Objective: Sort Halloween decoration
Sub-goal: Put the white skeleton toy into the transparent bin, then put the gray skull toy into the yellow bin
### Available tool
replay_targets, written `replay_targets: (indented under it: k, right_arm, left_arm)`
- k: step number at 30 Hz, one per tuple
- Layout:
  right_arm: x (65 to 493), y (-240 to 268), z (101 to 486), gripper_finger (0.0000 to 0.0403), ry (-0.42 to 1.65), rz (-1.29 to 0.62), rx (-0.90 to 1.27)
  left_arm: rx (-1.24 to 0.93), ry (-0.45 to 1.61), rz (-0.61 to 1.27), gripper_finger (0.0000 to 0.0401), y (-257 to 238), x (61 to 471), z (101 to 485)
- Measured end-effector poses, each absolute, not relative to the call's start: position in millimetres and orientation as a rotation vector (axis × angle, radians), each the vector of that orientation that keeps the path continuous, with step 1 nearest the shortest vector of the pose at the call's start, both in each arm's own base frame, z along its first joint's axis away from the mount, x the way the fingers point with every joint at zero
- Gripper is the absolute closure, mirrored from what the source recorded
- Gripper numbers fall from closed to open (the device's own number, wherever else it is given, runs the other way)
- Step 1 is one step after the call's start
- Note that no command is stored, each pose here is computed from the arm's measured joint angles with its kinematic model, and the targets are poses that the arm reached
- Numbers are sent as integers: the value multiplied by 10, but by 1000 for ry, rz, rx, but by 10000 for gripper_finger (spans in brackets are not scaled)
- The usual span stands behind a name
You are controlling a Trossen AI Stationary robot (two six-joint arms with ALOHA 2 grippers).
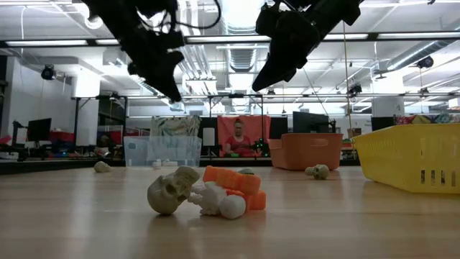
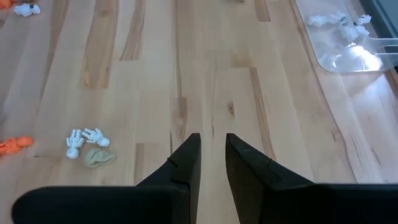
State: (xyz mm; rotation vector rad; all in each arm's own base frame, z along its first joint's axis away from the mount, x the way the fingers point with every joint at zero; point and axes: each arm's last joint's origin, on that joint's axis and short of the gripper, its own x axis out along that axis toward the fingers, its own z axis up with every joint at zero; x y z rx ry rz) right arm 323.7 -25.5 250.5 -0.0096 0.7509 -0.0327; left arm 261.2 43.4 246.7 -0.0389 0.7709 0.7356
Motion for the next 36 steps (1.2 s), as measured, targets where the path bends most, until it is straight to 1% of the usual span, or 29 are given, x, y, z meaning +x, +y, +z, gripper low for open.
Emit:
replay_targets:
  k: [5,9,14,19,22,31,36]
  right_arm:
    - [3238,-256,2505,338,750,-39,5]
    - [3242,-256,2510,339,744,-40,5]
    - [3243,-256,2510,338,742,-40,7]
    - [3244,-258,2512,339,741,-41,7]
    - [3246,-258,2514,337,737,-41,6]
    - [3262,-259,2532,339,713,-39,-5]
    - [3261,-267,2532,337,714,-38,-13]
  left_arm:
    - [-133,778,718,400,1078,2487,2486]
    - [-217,774,792,400,1477,2281,2483]
    - [-218,778,893,400,1769,2074,2491]
    - [-228,798,953,399,1951,1964,2438]
    - [-245,822,962,391,1998,1968,2370]
    - [-261,879,963,321,2052,2021,2213]
    - [-268,863,959,301,2011,2041,2242]
